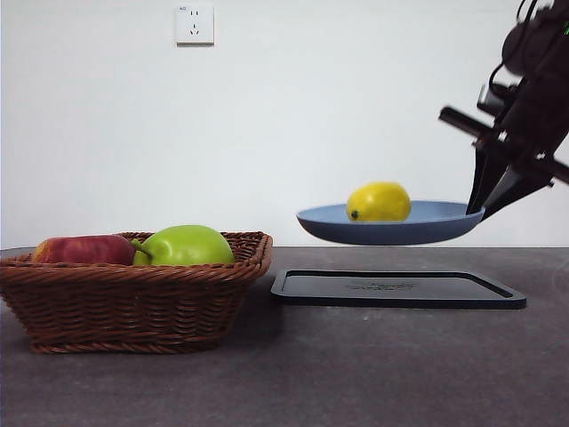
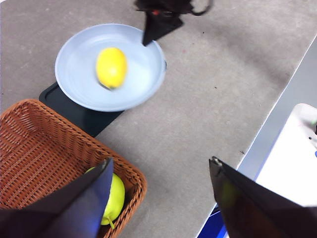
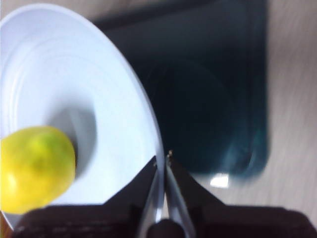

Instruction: Take the lemon from the basket,put the lemon in the plate,hand out the plate

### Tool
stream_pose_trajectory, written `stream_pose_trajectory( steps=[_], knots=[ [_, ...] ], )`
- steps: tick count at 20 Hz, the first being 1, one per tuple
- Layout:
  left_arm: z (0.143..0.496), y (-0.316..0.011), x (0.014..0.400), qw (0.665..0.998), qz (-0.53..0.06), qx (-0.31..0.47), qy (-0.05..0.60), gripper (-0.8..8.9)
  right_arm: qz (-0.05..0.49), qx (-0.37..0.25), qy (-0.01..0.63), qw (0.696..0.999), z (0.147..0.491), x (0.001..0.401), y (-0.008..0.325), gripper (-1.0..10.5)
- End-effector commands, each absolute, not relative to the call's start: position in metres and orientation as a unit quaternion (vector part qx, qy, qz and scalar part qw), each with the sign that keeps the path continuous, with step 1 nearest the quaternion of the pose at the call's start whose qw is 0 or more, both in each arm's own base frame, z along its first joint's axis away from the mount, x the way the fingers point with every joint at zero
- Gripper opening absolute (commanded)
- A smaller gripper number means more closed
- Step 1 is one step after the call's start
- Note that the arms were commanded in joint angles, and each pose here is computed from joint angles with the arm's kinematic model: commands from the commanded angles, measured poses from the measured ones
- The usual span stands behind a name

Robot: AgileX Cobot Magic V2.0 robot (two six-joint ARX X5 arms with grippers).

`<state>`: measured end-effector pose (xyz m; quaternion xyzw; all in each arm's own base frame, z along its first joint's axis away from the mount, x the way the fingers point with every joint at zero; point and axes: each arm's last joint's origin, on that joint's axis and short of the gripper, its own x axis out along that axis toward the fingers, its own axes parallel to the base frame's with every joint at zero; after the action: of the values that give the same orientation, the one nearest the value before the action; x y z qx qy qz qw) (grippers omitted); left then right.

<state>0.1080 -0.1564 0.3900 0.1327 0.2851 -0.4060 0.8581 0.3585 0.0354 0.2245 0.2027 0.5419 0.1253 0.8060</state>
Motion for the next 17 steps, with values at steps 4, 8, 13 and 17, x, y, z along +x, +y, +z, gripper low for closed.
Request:
stream_pose_trajectory(
  steps=[4,8,13,17],
  knots=[
    [0.392,-0.159,0.108,0.857,-0.409,0.138,0.283,3.37,0.118,0.209,0.551,0.799,0.195,0.391,0.030,0.0],
    [0.392,-0.159,0.108,0.858,-0.408,0.135,0.281,3.37,0.090,0.198,0.562,0.798,0.179,0.396,0.028,0.0],
    [0.392,-0.160,0.109,0.858,-0.409,0.135,0.280,3.37,0.094,0.192,0.571,0.793,0.172,0.398,0.029,0.6],
    [0.393,-0.161,0.110,0.862,-0.403,0.134,0.276,3.37,0.106,0.175,0.566,0.799,0.173,0.398,0.028,2.2]
  ],
)
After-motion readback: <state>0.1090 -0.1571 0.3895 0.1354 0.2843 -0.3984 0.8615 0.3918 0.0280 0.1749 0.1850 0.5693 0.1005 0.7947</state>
